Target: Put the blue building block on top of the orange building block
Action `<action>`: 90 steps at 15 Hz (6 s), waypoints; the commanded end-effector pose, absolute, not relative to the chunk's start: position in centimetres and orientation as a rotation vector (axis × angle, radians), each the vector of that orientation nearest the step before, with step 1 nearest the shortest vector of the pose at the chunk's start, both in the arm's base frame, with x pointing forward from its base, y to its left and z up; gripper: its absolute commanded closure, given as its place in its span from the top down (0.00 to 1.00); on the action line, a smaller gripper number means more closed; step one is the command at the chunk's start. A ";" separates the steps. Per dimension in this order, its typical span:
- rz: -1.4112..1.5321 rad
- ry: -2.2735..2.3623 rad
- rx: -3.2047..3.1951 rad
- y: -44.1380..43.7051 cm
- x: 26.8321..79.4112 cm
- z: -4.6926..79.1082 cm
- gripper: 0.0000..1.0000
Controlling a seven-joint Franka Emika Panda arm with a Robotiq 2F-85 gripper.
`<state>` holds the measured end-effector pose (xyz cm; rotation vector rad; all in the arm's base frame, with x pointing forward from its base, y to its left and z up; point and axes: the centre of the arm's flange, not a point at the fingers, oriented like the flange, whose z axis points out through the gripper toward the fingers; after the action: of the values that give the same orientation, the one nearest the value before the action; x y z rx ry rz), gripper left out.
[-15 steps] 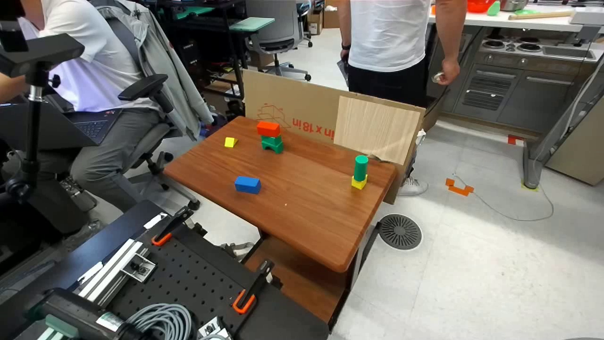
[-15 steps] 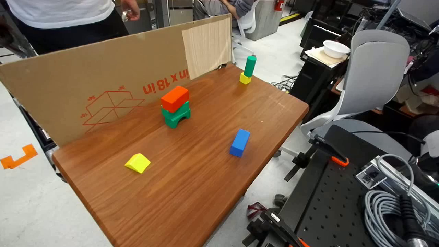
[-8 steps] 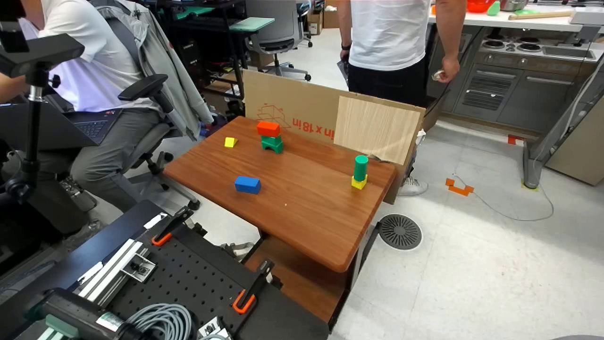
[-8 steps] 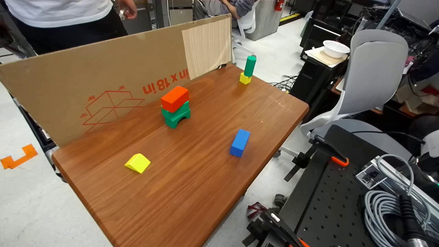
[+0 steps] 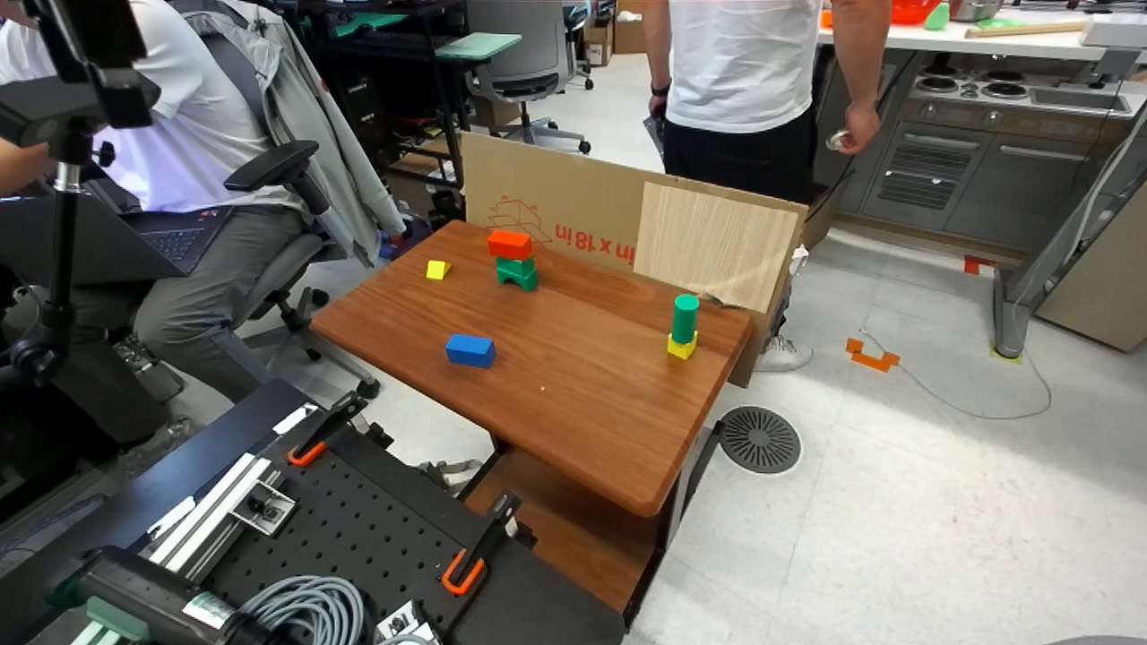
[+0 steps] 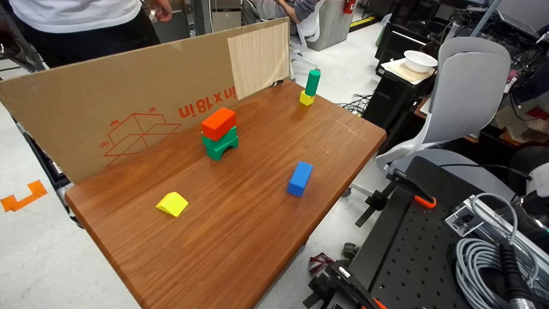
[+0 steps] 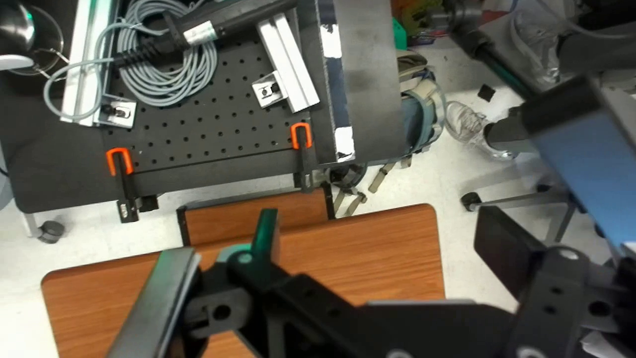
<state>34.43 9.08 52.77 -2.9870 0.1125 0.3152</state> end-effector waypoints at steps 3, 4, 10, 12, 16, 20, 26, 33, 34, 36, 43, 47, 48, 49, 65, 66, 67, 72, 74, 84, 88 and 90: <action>0.284 0.151 -3.062 4.7 36.7 45.0 1.00; 0.284 0.167 -3.070 4.0 37.1 43.5 1.00; 0.329 0.198 -3.099 1.2 38.6 35.5 1.00; 0.363 0.207 -3.091 0.9 38.7 33.1 1.00; 0.433 0.181 -3.103 0.4 39.1 28.6 0.98; 0.429 0.238 -3.117 0.3 39.9 24.4 1.00; 0.447 0.301 -3.090 0.0 41.9 19.5 1.00; 0.493 -0.085 -3.135 -0.1 46.0 18.2 1.00; 0.471 -0.101 -3.157 0.1 46.8 18.3 1.00; 0.438 -0.140 -3.172 0.8 47.9 18.4 1.00; 0.368 -0.271 -3.183 3.3 50.8 19.2 1.00; 0.390 -0.320 -3.152 3.8 51.5 18.6 1.00; 0.395 -0.349 -3.150 4.1 51.7 18.5 1.00; 0.402 -0.376 -3.146 4.3 51.9 18.4 1.00; 0.549 -0.718 -3.087 8.2 53.8 15.4 1.00; 0.558 -0.719 -3.086 8.2 53.9 15.2 1.00; 0.569 -0.722 -3.084 8.2 53.9 14.9 1.00; 0.596 -0.765 -3.075 8.4 54.3 14.2 0.58; 0.578 -0.780 -3.087 8.4 54.5 14.9 0.42; 0.481 -0.415 -3.176 6.9 57.4 26.2 0.42; 0.506 -0.239 -3.186 5.8 59.9 28.2 0.42; 0.515 -0.177 -3.183 5.6 61.0 28.6 0.42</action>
<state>58.60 5.73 27.83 -3.1970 -0.2911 0.4739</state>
